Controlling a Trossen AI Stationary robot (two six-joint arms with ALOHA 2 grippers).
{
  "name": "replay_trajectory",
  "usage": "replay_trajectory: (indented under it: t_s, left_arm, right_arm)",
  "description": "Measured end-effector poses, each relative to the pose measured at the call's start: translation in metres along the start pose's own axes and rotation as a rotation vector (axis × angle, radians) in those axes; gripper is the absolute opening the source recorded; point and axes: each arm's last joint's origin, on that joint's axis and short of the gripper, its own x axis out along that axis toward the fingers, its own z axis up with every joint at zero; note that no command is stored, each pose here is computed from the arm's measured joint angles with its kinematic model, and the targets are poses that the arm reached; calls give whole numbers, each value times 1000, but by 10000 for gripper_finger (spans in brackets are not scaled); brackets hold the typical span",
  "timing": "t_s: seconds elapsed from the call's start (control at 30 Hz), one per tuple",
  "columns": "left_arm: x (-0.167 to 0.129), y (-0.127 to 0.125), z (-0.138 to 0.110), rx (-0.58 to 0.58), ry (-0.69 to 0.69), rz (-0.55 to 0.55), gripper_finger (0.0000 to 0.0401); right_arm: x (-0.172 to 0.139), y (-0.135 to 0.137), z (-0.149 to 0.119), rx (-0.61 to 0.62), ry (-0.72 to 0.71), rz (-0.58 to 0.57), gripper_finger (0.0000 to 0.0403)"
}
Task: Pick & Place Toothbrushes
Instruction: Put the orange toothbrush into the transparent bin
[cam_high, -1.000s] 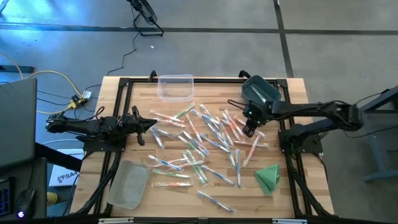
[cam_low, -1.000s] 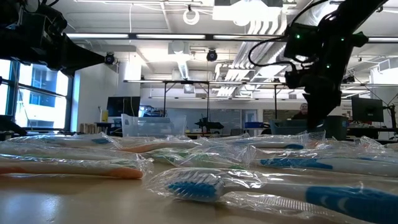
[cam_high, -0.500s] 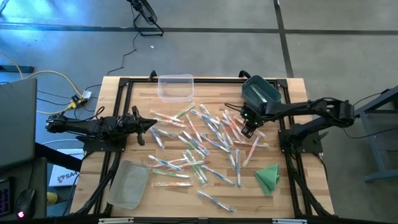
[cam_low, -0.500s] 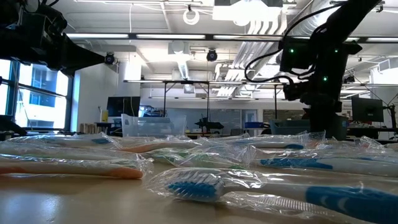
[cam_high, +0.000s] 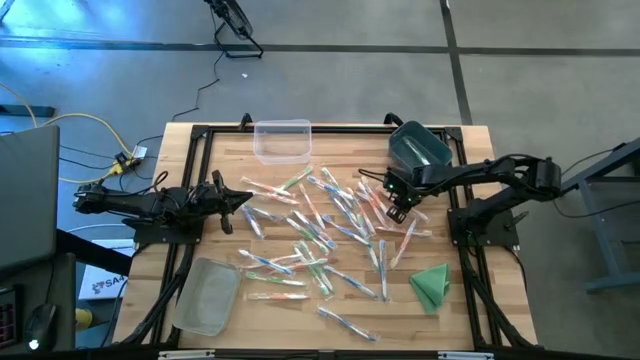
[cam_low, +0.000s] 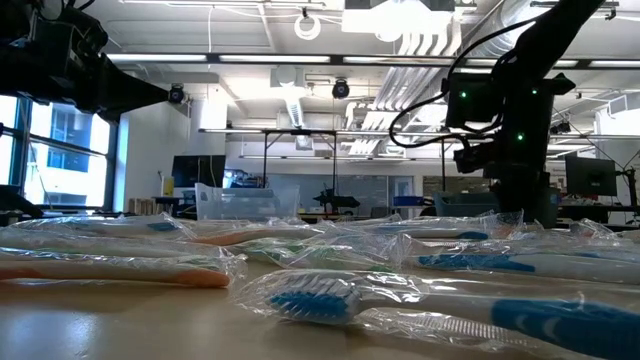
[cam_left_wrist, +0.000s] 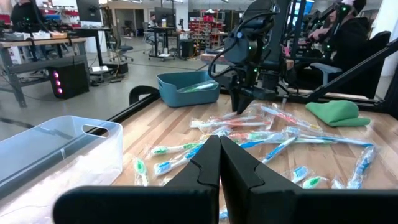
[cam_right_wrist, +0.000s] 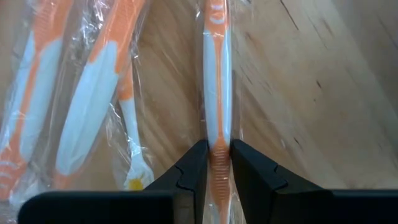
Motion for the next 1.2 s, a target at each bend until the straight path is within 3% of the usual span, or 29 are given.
replay_trajectory:
  t_s: [0.3, 0.67, 0.9, 1.2]
  left_arm:
    - [0, 0, 0, 0, 0, 0, 0]
    - [-1, 0, 5, -8, -17, -1, 0]
    - [-2, 1, 16, -16, -47, 2, 0]
    - [-3, 4, 17, -30, -51, 127, 0]
  right_arm:
    - [0, 1, 1, 1, -17, 5, 23]
    - [-4, -1, 1, 1, -43, -8, 23]
    - [-33, 0, 12, -19, -176, -7, 23]
    - [-68, 0, 30, -56, -342, -34, 23]
